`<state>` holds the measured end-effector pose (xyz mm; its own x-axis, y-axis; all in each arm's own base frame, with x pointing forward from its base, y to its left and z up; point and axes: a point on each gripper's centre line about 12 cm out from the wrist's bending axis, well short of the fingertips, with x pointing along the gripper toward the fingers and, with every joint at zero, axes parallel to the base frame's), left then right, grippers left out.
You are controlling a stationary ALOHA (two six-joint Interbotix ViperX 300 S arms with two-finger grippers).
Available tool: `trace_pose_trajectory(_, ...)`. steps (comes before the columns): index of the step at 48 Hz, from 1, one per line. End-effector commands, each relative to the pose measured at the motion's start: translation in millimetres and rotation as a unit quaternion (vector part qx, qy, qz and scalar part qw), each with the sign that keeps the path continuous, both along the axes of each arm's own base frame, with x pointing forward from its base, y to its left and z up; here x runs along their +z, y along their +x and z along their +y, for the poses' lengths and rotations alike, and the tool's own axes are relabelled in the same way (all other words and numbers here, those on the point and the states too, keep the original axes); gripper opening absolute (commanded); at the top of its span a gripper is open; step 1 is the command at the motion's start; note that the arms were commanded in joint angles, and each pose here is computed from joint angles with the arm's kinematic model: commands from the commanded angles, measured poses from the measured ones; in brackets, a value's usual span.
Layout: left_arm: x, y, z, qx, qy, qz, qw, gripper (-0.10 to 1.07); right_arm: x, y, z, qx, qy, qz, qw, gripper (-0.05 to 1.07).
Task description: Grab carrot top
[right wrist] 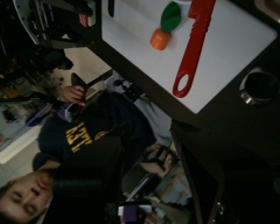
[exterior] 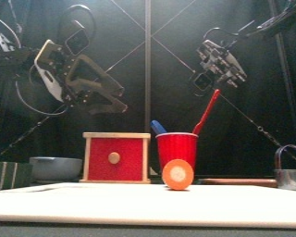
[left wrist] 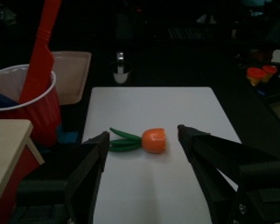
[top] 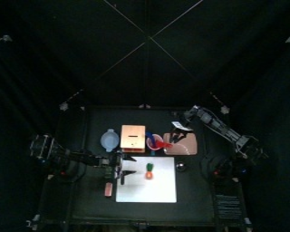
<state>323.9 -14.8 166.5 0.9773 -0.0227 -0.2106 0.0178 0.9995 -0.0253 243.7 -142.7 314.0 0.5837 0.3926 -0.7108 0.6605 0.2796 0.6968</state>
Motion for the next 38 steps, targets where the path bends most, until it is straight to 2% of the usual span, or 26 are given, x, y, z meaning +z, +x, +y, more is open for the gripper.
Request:
trace_pose_trajectory(1,15.9,7,1.8,0.004,0.000,-0.028,0.9996,0.96,1.3,-7,18,-0.002,-0.055,-0.031,0.9980,0.79)
trace_pose_trajectory(9,20.1,11,3.7,0.009,-0.003,-0.035,0.9993,0.96,-25.5,-14,54,-0.026,-0.115,-0.061,0.9912,0.79)
trace_pose_trajectory(18,23.2,13,13.1,0.023,-0.003,-0.040,0.9989,0.96,-33.2,-24,77,-0.093,-0.158,-0.116,0.9761,0.79)
trace_pose_trajectory(25,25.5,13,18.6,0.031,-0.002,-0.044,0.9986,0.96,-48.4,-22,90,-0.090,-0.181,-0.105,0.9737,0.79)
trace_pose_trajectory(28,28.6,13,22.0,0.037,-0.003,-0.048,0.9982,0.96,-56.0,-17,93,-0.073,-0.208,-0.099,0.9704,0.79)
trace_pose_trajectory(32,33.4,15,24.0,0.042,-0.007,-0.054,0.9977,0.96,-62.0,-5,101,-0.034,-0.265,-0.111,0.9574,0.79)
trace_pose_trajectory(38,34.9,19,26.6,0.057,-0.023,-0.053,0.9967,0.96,-64.7,14,113,0.021,-0.343,-0.157,0.9259,0.79)
